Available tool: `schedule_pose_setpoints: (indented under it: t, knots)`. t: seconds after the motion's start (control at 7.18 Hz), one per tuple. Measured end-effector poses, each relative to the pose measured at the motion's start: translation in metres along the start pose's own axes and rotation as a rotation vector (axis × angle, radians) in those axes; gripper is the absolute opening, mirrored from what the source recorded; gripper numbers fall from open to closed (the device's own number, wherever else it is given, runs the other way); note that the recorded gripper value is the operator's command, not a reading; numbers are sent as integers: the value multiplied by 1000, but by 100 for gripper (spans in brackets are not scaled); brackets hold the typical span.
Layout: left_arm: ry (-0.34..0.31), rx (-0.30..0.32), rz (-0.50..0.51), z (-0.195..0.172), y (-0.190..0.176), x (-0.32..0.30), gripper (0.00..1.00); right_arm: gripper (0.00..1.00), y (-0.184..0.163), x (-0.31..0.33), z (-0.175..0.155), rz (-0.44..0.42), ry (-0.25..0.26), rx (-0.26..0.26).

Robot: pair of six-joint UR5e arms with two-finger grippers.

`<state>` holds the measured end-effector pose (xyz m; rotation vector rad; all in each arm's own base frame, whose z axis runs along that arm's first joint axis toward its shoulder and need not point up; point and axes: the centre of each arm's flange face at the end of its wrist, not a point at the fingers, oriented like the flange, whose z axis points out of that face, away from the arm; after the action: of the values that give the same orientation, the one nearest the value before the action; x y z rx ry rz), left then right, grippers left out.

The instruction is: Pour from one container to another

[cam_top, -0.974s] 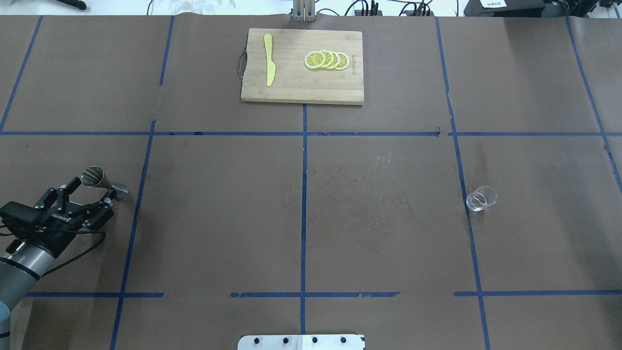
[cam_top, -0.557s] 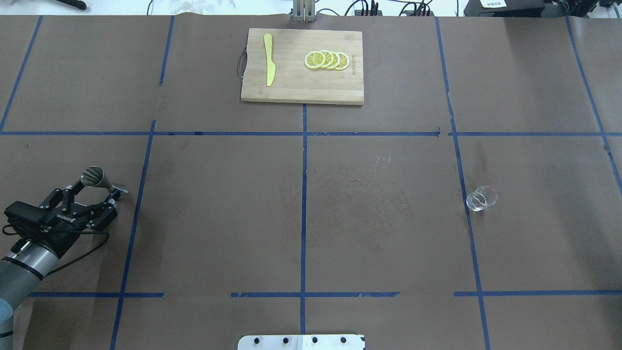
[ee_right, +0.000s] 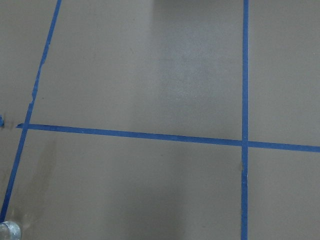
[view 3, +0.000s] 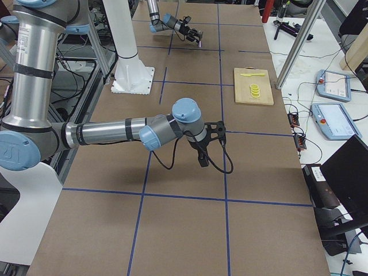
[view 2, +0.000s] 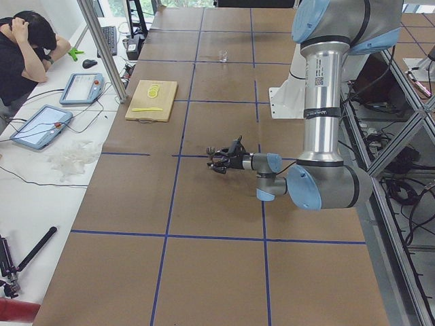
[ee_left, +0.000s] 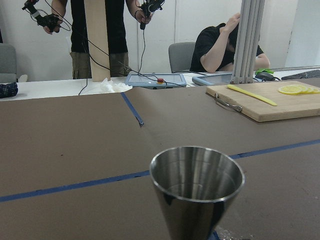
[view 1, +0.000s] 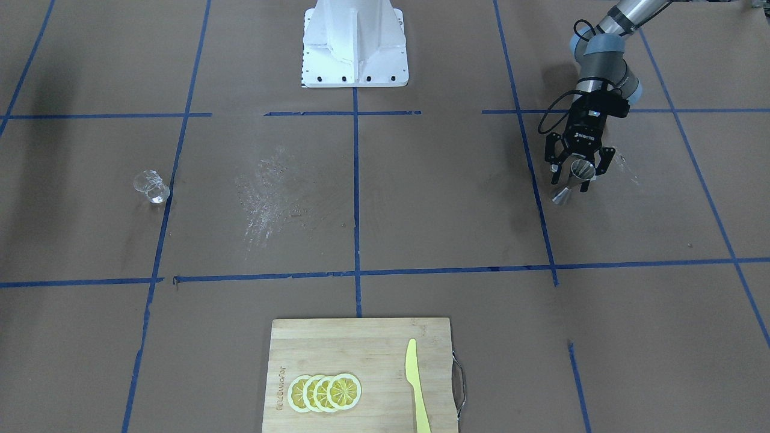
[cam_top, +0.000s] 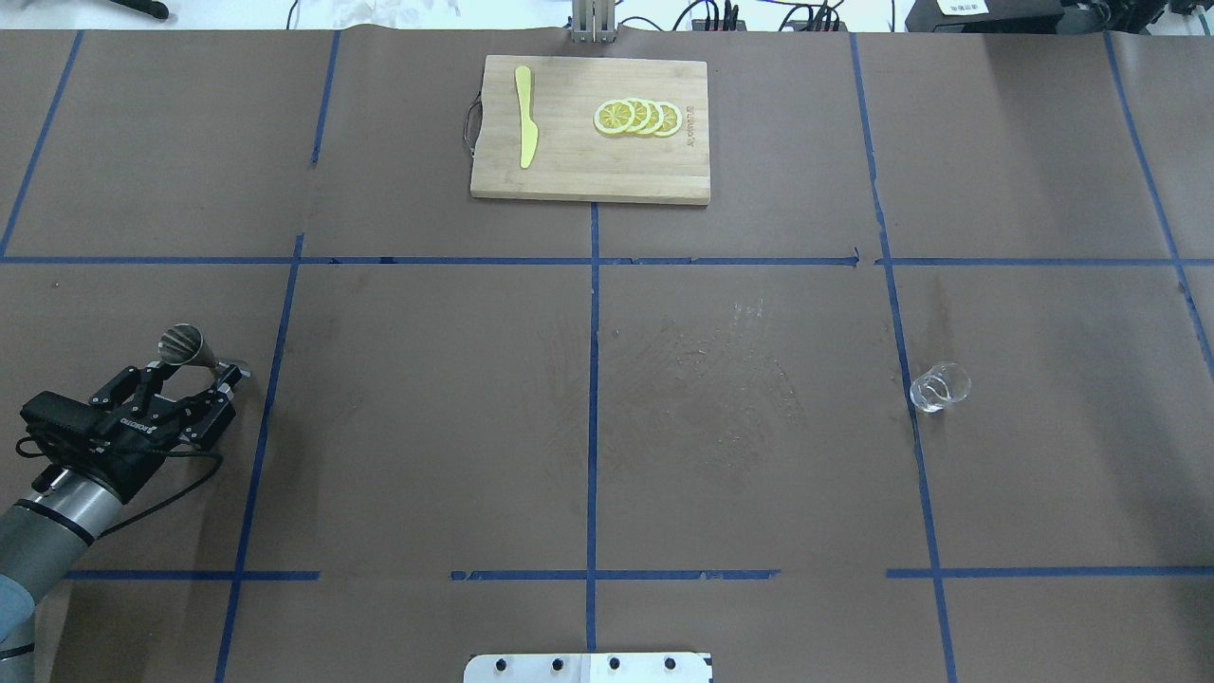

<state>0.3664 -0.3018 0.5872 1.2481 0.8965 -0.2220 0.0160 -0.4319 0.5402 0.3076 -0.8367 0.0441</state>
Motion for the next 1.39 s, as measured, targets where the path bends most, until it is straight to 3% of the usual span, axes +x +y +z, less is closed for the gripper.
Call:
schedule_pose_setpoints:
  t: [0.14,0.28,0.56,0.84,1.39]
  knots:
    - [3,-2,-1,0,0,0,64,100,0,0,0,0,0,0]
    - [5,-3,-1,0,0,1,57,100,-1,-1,0,-1,-1,1]
    - [6,-3,-2,0,0,1,22,100,-1,-1,0,-1,-1,1]
    - [6,-1,-4,0,-1,0,0,100,-1,-1,0,-2,-1,1]
    - [13,14,-23,0,-8,0,0,100,-2,-1,-1,-2,-1,4]
